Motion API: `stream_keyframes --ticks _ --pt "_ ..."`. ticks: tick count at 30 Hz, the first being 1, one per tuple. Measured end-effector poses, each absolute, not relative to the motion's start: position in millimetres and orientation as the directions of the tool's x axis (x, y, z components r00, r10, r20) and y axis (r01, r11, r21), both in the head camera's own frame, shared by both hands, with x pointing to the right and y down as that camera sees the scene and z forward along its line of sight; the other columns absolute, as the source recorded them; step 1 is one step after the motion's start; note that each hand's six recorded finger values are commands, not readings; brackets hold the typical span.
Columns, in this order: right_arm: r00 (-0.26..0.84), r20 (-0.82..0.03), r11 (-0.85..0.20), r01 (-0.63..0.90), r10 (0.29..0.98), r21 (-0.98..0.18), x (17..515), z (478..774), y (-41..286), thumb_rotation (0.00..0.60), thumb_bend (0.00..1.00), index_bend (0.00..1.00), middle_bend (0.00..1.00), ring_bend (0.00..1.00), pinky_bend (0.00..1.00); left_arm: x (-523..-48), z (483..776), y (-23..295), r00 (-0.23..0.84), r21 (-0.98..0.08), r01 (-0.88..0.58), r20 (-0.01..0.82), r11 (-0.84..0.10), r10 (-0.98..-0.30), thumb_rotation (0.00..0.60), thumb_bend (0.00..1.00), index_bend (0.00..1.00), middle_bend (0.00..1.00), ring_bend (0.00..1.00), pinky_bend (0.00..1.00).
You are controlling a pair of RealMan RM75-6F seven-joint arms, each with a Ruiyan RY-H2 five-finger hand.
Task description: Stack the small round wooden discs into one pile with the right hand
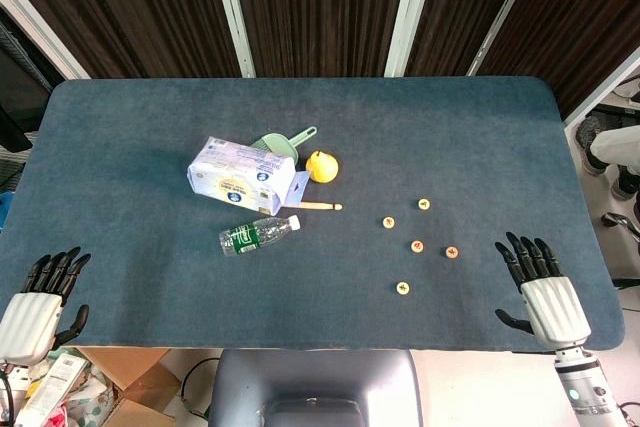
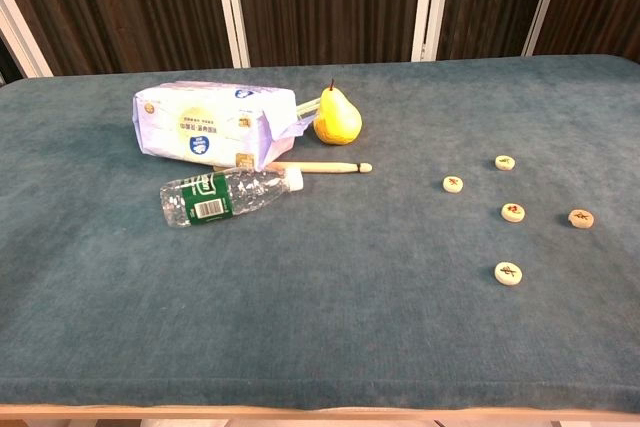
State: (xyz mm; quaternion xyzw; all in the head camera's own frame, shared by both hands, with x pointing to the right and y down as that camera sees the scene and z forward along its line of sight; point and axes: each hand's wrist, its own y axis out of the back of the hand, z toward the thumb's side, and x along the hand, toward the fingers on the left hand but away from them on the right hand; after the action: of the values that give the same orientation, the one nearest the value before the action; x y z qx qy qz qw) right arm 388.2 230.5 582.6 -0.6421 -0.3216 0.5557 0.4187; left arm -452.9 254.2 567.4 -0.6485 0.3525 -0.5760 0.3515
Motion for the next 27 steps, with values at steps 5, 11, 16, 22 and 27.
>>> stream_keyframes --ticks 5,11,16,22,27 --pt "0.197 -0.459 -0.455 -0.066 0.866 -0.888 384.3 587.3 232.5 0.600 0.10 0.00 0.00 0.00 0.00 -451.0 569.4 253.3 0.099 -0.857 -0.058 0.506 -0.512 -0.857 0.600 0.50 0.00 0.00 0.00 0.00" --pt "0.253 -0.485 -0.483 -0.073 0.837 -0.872 365.4 602.6 230.1 0.600 0.10 0.03 0.00 0.00 0.00 -453.9 569.7 253.0 0.099 -0.849 -0.066 0.517 -0.524 -0.851 0.600 0.50 0.00 0.00 0.00 0.00" --pt "0.320 -0.530 -0.530 -0.094 0.785 -0.843 340.0 623.9 221.1 0.600 0.10 0.17 0.00 0.00 0.00 -456.2 570.4 252.5 0.096 -0.844 -0.058 0.527 -0.533 -0.845 0.600 0.50 0.00 0.00 0.00 0.00" --pt "0.425 -0.587 -0.577 -0.168 0.689 -0.799 292.6 656.0 205.6 0.600 0.17 0.34 0.00 0.00 0.00 -459.8 571.0 251.1 0.082 -0.841 -0.055 0.533 -0.538 -0.842 0.600 0.50 0.00 0.00 0.00 0.00" --pt "0.486 -0.612 -0.570 -0.253 0.624 -0.782 262.4 680.8 202.7 0.600 0.27 0.45 0.00 0.00 0.00 -460.8 570.4 250.2 0.076 -0.843 -0.056 0.530 -0.535 -0.844 0.600 0.50 0.00 0.00 0.00 0.00"
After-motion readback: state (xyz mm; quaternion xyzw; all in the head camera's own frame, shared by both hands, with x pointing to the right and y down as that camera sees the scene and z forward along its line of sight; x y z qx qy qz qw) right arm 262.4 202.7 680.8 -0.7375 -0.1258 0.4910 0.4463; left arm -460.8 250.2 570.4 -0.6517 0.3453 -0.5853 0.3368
